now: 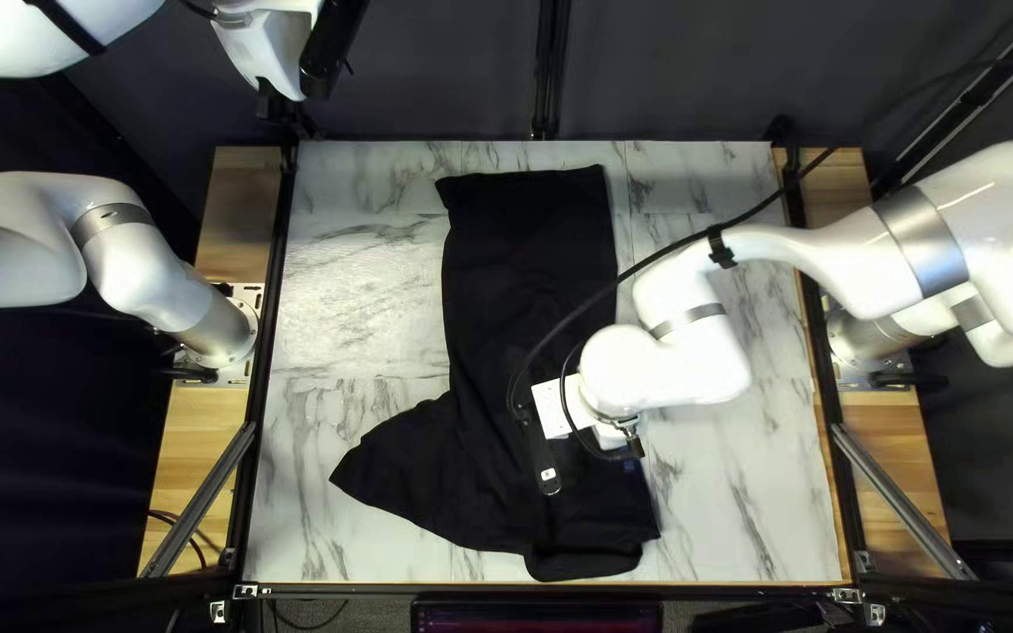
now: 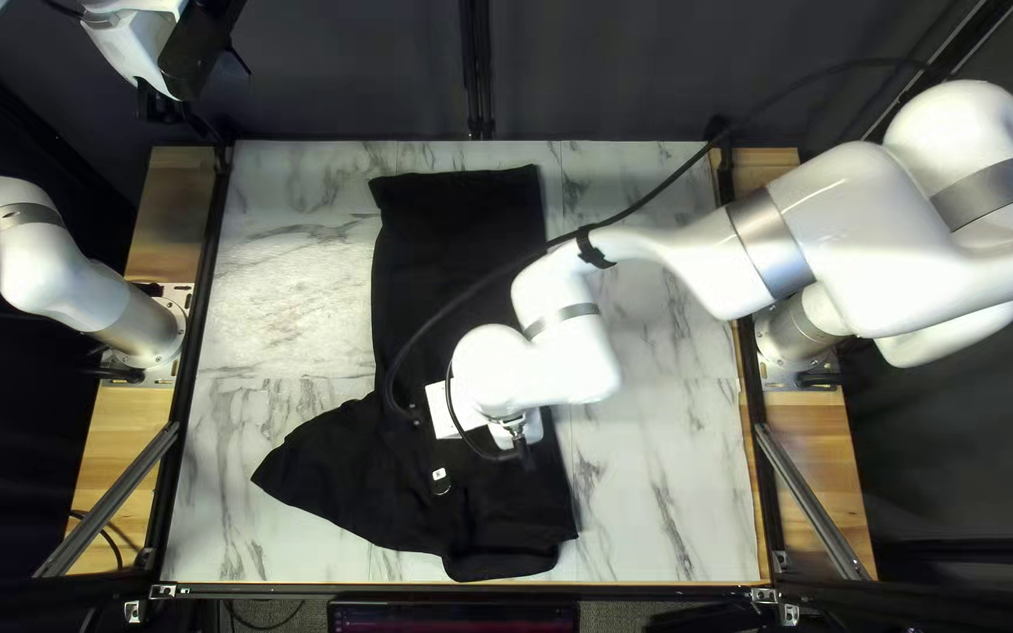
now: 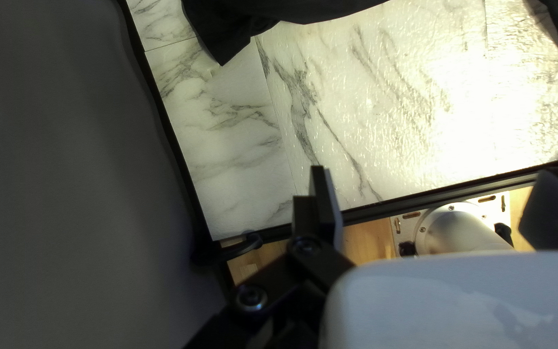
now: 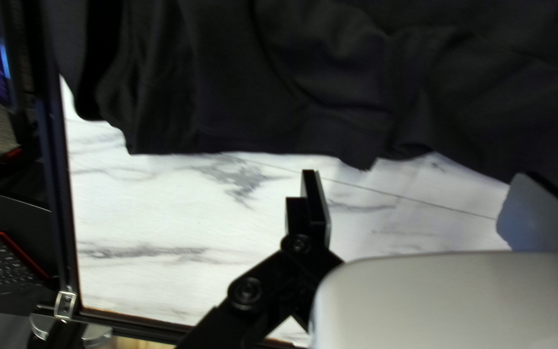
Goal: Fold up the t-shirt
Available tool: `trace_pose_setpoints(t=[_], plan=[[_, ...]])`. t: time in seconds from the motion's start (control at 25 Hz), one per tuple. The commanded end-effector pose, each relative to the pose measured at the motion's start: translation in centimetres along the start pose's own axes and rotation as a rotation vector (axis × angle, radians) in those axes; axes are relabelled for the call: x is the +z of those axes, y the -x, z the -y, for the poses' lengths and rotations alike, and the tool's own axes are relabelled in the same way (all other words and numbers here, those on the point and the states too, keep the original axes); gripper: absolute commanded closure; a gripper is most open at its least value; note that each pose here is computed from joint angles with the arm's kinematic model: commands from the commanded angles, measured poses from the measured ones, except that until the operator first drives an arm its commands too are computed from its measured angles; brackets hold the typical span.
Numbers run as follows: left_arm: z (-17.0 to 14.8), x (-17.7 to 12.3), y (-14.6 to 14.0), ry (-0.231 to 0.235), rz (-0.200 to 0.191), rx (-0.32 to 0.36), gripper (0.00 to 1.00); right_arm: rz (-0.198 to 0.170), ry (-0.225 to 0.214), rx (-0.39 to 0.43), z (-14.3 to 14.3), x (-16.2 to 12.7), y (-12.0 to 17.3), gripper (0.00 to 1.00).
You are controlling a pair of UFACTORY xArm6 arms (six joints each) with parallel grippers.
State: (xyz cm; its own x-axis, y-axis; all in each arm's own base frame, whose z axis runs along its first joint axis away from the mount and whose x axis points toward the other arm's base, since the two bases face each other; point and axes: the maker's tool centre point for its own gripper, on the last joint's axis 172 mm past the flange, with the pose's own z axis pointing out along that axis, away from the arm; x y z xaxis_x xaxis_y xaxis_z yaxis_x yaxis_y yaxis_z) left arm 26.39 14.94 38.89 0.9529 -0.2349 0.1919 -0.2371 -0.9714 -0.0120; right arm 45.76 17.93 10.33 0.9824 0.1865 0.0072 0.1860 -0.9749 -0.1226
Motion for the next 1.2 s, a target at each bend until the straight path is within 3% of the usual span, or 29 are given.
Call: trace_pose_setpoints(t=[0.04,0.24,0.44,0.56,0.84,1.2], plan=[[0.0,0.0,0.0,0.0,0.0,0.0,0.0,-0.079,-0.118,0.048,-0.4,1.9,0.0,0.0],[0.0,0.0,0.0,0.0,0.0,0.0,0.0,-0.097,-0.202,0.034,-2.5,2.7,0.4,0.0],[0.0,0.0,0.0,0.0,0.0,0.0,0.0,-0.107,-0.222,0.022,-4.6,3.1,-0.2,0.0],[0.0,0.0,0.0,0.0,0.0,0.0,0.0,-0.112,-0.219,0.015,-4.9,3.5,-0.8,0.0],[0.0,0.0,0.0,0.0,0.0,0.0,0.0,-0.086,-0.16,0.01,-5.2,5.4,-1.2,0.0],[0.0,0.0,0.0,0.0,0.0,0.0,0.0,-0.065,-0.147,0.003,-4.9,6.2,-0.8,0.0]])
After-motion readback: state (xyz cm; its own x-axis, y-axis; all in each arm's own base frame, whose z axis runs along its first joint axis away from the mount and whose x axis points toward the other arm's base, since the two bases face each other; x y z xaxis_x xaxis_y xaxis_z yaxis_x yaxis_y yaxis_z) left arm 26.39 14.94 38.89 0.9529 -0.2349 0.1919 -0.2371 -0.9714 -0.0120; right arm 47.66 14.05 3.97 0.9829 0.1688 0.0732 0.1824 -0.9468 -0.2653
